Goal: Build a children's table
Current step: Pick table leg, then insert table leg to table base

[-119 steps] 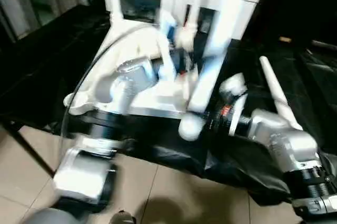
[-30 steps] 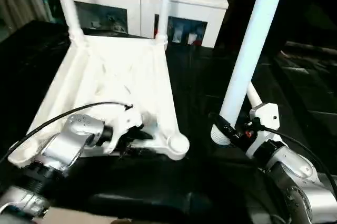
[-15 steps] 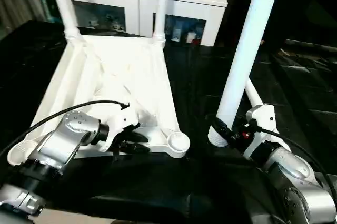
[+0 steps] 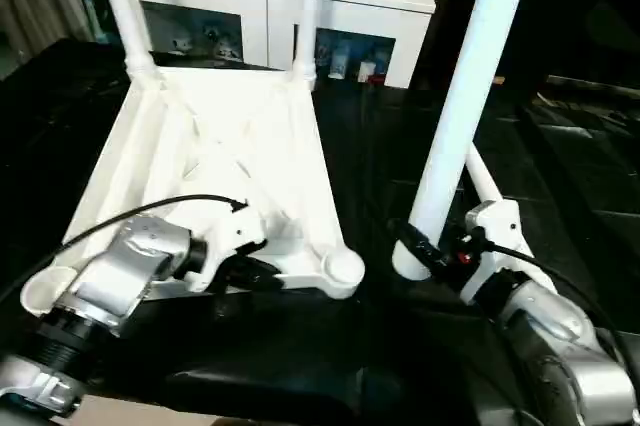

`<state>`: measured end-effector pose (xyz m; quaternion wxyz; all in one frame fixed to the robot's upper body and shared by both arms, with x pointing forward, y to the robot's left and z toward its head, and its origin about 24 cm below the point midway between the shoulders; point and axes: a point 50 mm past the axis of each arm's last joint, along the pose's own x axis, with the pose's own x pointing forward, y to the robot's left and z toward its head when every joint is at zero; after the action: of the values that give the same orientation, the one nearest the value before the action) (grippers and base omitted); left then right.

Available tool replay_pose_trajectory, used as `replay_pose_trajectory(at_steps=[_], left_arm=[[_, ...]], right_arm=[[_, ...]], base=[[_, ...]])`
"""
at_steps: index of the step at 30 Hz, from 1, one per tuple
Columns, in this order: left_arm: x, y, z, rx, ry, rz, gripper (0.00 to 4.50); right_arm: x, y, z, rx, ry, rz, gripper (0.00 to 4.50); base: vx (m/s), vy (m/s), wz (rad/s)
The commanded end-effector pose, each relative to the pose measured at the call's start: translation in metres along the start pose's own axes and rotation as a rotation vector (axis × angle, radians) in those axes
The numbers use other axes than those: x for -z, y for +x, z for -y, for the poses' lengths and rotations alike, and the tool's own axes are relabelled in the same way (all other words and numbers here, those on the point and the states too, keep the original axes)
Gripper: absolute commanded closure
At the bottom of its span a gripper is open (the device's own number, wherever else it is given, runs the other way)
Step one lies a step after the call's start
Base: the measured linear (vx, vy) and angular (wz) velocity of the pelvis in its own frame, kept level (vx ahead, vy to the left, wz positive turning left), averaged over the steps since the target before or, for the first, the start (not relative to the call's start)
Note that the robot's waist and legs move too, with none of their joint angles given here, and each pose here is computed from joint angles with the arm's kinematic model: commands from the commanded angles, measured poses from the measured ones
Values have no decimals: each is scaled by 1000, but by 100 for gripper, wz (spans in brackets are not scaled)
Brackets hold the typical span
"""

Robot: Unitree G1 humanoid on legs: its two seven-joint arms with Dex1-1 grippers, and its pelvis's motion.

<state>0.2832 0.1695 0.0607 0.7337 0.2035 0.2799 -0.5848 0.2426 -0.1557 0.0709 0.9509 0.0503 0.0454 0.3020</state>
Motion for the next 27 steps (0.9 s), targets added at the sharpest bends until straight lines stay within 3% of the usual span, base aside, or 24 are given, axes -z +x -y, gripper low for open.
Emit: replay_pose_trajectory(at_steps=[1, 2, 6, 8, 17, 27], left_arm=[[9, 8, 7, 16, -9, -49, 449], [9, 8, 7, 16, -9, -49, 450], [4, 24, 6, -38, -53, 4, 450], [0, 26, 5, -47, -72, 29, 450], [-25, 38, -1, -11, -66, 74, 450], [-30, 39, -7, -31, -52, 61, 450]], right_arm=[[-2, 0, 4, 7, 19, 9, 263], [-2, 0, 4, 7, 19, 9, 263], [-8, 11, 5, -45, 202, 55, 263], [-9, 15, 5, -82, 221, 46, 264], [-6, 41, 16, -181, 196, -37, 264], [2, 64, 17, -228, 234, -74, 264]], base=[[0, 0, 0], [0, 0, 0], [0, 0, 0], [0, 0, 0], [0, 0, 0], [0, 0, 0]])
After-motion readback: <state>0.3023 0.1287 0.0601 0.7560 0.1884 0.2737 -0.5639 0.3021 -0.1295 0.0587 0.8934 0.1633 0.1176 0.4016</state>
